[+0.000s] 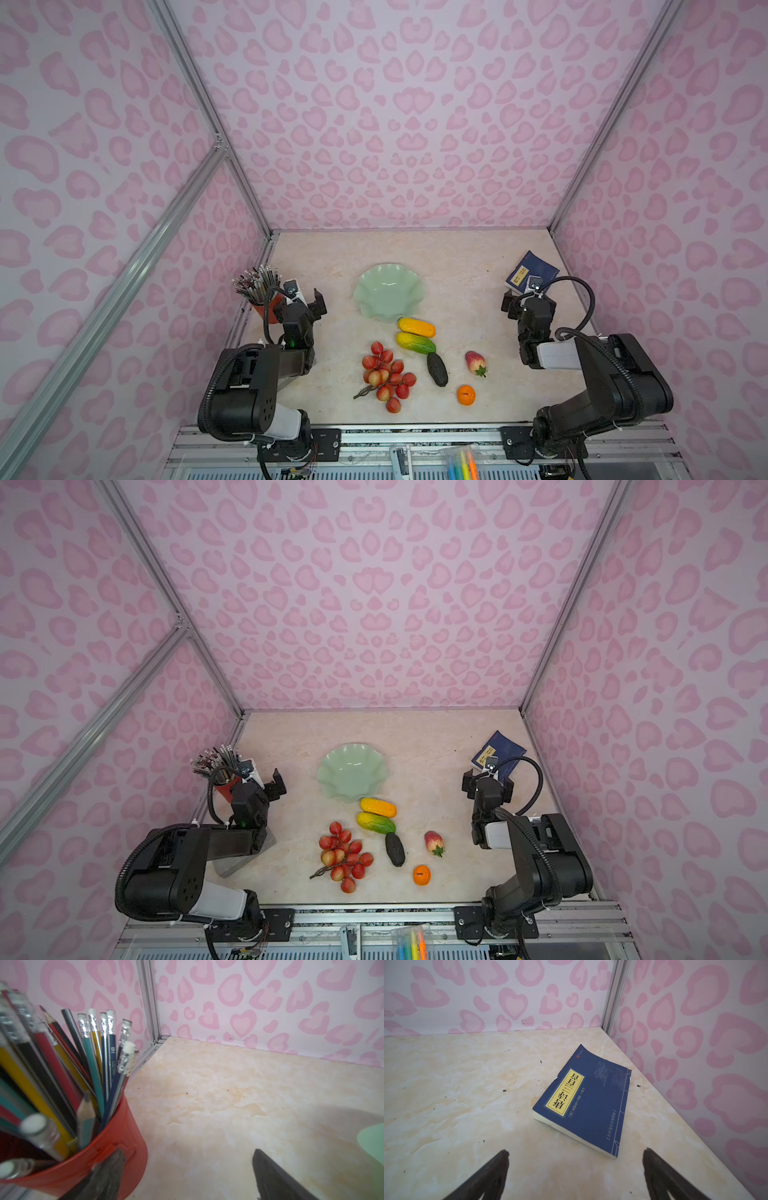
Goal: Place and organize the fake fruits in the fruit bowl
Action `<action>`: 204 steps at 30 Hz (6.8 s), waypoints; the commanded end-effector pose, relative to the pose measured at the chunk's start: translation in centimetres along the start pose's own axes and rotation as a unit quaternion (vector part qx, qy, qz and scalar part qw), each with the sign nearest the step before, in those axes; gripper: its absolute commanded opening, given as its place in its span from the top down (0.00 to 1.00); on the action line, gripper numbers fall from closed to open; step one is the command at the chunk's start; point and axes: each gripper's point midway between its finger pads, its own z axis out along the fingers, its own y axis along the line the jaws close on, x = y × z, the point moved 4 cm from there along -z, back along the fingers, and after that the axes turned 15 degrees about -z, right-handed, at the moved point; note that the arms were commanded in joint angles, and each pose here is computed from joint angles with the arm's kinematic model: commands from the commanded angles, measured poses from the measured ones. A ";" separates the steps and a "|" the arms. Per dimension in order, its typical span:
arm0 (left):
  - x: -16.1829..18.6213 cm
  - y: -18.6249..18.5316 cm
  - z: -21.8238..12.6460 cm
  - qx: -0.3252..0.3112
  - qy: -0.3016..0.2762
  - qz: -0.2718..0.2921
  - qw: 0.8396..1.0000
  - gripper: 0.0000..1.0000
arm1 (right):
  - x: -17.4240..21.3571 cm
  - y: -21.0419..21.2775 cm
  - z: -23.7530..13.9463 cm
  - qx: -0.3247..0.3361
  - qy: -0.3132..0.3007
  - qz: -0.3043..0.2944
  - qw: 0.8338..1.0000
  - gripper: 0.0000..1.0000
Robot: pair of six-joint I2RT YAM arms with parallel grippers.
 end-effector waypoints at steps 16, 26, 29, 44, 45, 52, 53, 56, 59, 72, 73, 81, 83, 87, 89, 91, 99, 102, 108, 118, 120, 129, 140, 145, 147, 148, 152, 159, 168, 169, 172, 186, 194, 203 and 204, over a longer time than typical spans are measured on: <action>-0.4 -0.2 0.0 0.007 -0.010 -0.006 1.000 0.03 | -0.4 -0.3 0.0 0.009 -0.011 0.008 1.000 0.00; -0.5 -0.2 -0.1 0.007 -0.011 -0.006 1.000 0.03 | -0.4 -0.3 -0.1 0.010 -0.011 0.007 1.000 0.00; -1.0 -0.9 0.0 0.019 -0.006 0.001 1.000 0.03 | -0.3 -0.3 -0.1 0.011 -0.011 0.007 1.000 0.00; -15.3 -5.4 -7.2 0.078 -0.027 -0.080 0.993 0.03 | -7.0 0.1 -3.1 -0.137 0.118 0.080 0.980 0.05; -15.8 -5.8 -7.7 0.089 -0.015 -0.071 0.993 0.03 | -6.6 0.7 -3.8 -0.157 0.136 0.076 0.975 0.05; -16.1 -5.1 -9.3 0.083 -0.022 -0.078 0.993 0.03 | -2.4 5.5 -9.6 -0.263 0.264 0.027 0.928 0.08; -16.0 -5.0 -9.3 0.079 -0.023 -0.089 0.993 0.03 | -1.8 6.2 -10.5 -0.268 0.278 0.014 0.922 0.09; -16.1 -5.2 -9.2 0.083 -0.014 -0.101 0.991 0.03 | -0.3 8.3 -13.0 -0.283 0.305 -0.013 0.909 0.09; -16.3 -5.5 -9.0 0.093 0.001 -0.110 0.990 0.03 | 1.1 10.3 -15.1 -0.306 0.321 -0.010 0.896 0.09; -16.4 -5.3 -9.4 0.094 0.007 -0.126 0.987 0.03 | 6.8 14.1 -17.4 -0.297 0.377 -0.055 0.876 0.26; -16.4 -5.2 -9.4 0.095 0.006 -0.126 0.987 0.03 | 6.9 14.2 -17.3 -0.293 0.377 -0.059 0.877 0.30; -16.7 -5.0 -9.5 0.091 0.002 -0.129 0.988 0.03 | 3.5 14.1 -16.8 -0.268 0.325 -0.078 0.904 0.64; -16.7 -5.0 -9.6 0.089 0.001 -0.129 0.988 0.03 | 1.4 14.0 -16.6 -0.265 0.298 -0.075 0.914 0.66; -16.7 -4.9 -9.6 0.089 0.000 -0.132 0.987 0.03 | -4.9 15.4 -15.8 -0.284 0.209 -0.053 0.934 0.67; -16.8 -5.0 -9.6 0.092 0.001 -0.133 0.987 0.03 | -8.3 16.8 -15.1 -0.295 0.164 -0.042 0.940 0.67; -16.7 -5.0 -9.6 0.095 0.003 -0.132 0.987 0.03 | -10.9 18.9 -14.2 -0.304 0.135 -0.037 0.942 0.67; -17.2 -4.5 -10.0 0.083 -0.012 -0.129 0.988 0.03 | -14.4 29.7 -10.9 -0.387 0.128 -0.068 0.911 0.67; -17.2 -4.5 -10.1 0.084 -0.014 -0.129 0.988 0.03 | -14.1 33.2 -9.3 -0.399 0.138 -0.088 0.902 0.67; -17.4 -4.4 -10.2 0.081 -0.018 -0.130 0.988 0.03 | -11.5 37.8 -6.8 -0.410 0.170 -0.121 0.888 0.67; -17.6 -4.0 -10.4 0.073 -0.025 -0.130 0.988 0.03 | -7.7 40.8 -5.0 -0.410 0.209 -0.139 0.877 0.64; -17.5 -3.6 -10.3 0.060 -0.026 -0.134 0.989 0.03 | -7.9 40.9 -5.1 -0.416 0.208 -0.134 0.875 0.56; -16.7 -6.0 -9.8 0.133 0.023 -0.119 0.984 0.01 | -15.3 37.0 -7.8 -0.424 0.115 -0.050 0.897 0.27; -14.2 -10.5 -9.8 0.207 0.118 -0.103 0.966 0.08 | -15.6 21.9 -8.9 -0.301 0.073 0.047 0.950 0.14; -8.5 -15.7 -10.6 0.248 0.255 -0.107 0.928 0.11 | -11.8 16.6 -8.7 -0.266 0.103 0.085 0.955 0.09; -5.6 -17.9 -11.8 0.260 0.305 -0.100 0.911 0.11 | -10.7 15.1 -9.0 -0.258 0.101 0.093 0.957 0.03; -4.0 -19.1 -12.6 0.266 0.330 -0.096 0.901 0.11 | -10.3 14.4 -9.1 -0.250 0.098 0.100 0.958 0.03; 1.0 -22.6 -16.3 0.277 0.409 -0.061 0.867 0.10 | -8.7 12.0 -9.0 -0.232 0.091 0.139 0.958 0.03; 7.2 -24.7 -20.4 0.241 0.492 -0.007 0.837 0.10 | -7.3 9.2 -8.2 -0.201 0.116 0.147 0.962 0.03; 13.4 -27.0 -22.7 0.216 0.567 0.049 0.793 0.08 | -5.9 7.5 -8.6 -0.185 0.124 0.155 0.963 0.02; 14.1 -27.0 -22.8 0.212 0.575 0.052 0.788 0.08 | -5.8 7.3 -8.7 -0.183 0.123 0.157 0.963 0.02; 15.5 -26.9 -22.9 0.204 0.593 0.058 0.777 0.08 | -5.5 6.7 -8.9 -0.178 0.123 0.159 0.963 0.02; 20.0 -27.8 -23.5 0.205 0.639 0.088 0.736 0.28 | -4.5 6.0 -8.9 -0.169 0.121 0.172 0.963 0.02; 18.5 -28.8 -23.9 0.238 0.627 0.085 0.737 0.62 | -4.5 6.1 -8.6 -0.168 0.121 0.175 0.963 0.02; 8.1 -29.8 -21.4 0.300 0.519 0.066 0.798 0.63 | -5.3 6.7 -8.0 -0.172 0.123 0.169 0.963 0.02; 7.1 -29.2 -20.1 0.292 0.507 0.059 0.809 0.62 | -5.3 6.8 -8.0 -0.175 0.125 0.169 0.962 0.02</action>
